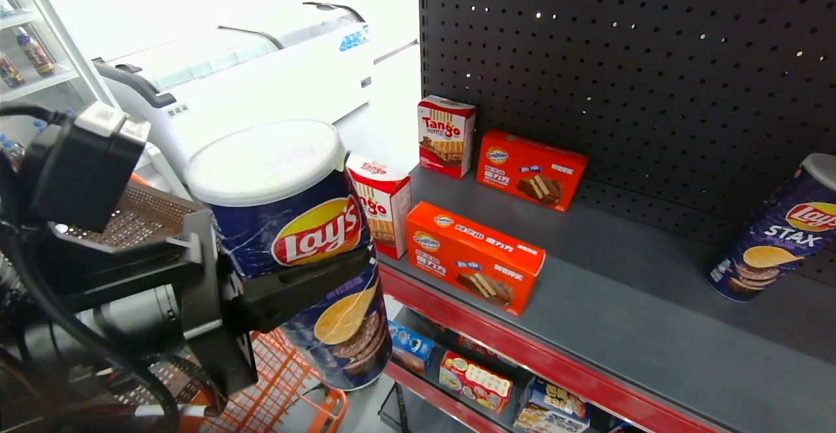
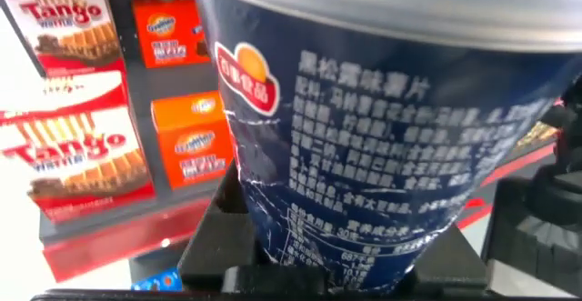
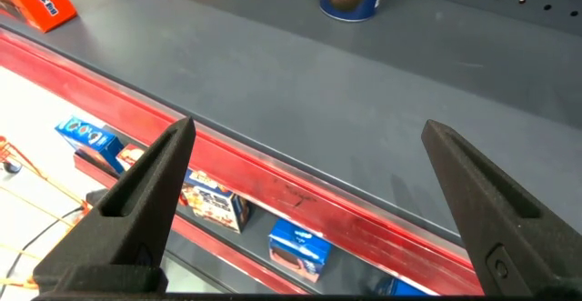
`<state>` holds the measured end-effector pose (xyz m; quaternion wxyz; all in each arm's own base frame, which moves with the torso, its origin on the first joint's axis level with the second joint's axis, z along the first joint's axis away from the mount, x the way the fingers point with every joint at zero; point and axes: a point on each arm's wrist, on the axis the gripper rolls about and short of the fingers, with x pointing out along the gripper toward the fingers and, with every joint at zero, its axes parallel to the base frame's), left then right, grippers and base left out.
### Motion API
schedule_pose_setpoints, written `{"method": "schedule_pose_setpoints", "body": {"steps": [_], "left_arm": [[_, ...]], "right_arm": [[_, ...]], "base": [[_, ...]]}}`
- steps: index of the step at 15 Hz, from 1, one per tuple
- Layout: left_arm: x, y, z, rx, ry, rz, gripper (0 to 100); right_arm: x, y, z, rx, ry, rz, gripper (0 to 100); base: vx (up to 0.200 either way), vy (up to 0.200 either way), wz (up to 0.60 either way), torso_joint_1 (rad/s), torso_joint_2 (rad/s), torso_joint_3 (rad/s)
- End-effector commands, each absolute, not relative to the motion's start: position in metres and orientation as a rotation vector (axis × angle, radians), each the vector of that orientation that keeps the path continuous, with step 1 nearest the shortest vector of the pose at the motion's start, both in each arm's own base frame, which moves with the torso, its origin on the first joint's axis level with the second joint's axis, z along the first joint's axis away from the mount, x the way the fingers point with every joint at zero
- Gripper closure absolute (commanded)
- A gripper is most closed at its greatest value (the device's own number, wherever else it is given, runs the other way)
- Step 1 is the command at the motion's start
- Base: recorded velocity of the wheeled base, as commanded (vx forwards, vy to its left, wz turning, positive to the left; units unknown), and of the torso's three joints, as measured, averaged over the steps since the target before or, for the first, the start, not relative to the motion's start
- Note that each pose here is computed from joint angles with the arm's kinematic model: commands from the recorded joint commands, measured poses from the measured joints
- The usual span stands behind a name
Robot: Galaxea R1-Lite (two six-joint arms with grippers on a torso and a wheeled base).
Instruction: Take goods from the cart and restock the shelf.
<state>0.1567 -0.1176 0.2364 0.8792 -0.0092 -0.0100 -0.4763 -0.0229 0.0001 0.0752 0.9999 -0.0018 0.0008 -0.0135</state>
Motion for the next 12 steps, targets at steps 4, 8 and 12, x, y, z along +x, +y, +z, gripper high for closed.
{"method": "schedule_pose_setpoints", "body": {"steps": [4, 8, 12], "left_arm": [[0.1692, -0.133, 0.2382, -0.019, -0.011, -1.02, 100], [0.1657, -0.1372, 0.2405, -0.021, -0.032, -1.069, 100], [0.166, -0.1374, 0.2406, -0.021, -0.032, -1.069, 100]], "right_arm": [[-0.0228, 0.0001, 0.0753, -0.005, 0.002, -0.026, 0], [-0.0228, 0.0001, 0.0753, -0.005, 0.002, -0.026, 0], [-0.0228, 0.0001, 0.0752, -0.003, 0.003, -0.028, 0]], "base": [[0.0, 0.0, -0.6, 0.0, 0.0, 0.001], [0.0, 0.0, -0.6, 0.005, 0.01, 0.004], [0.0, 0.0, -0.45, 0.002, 0.01, 0.001]]}}
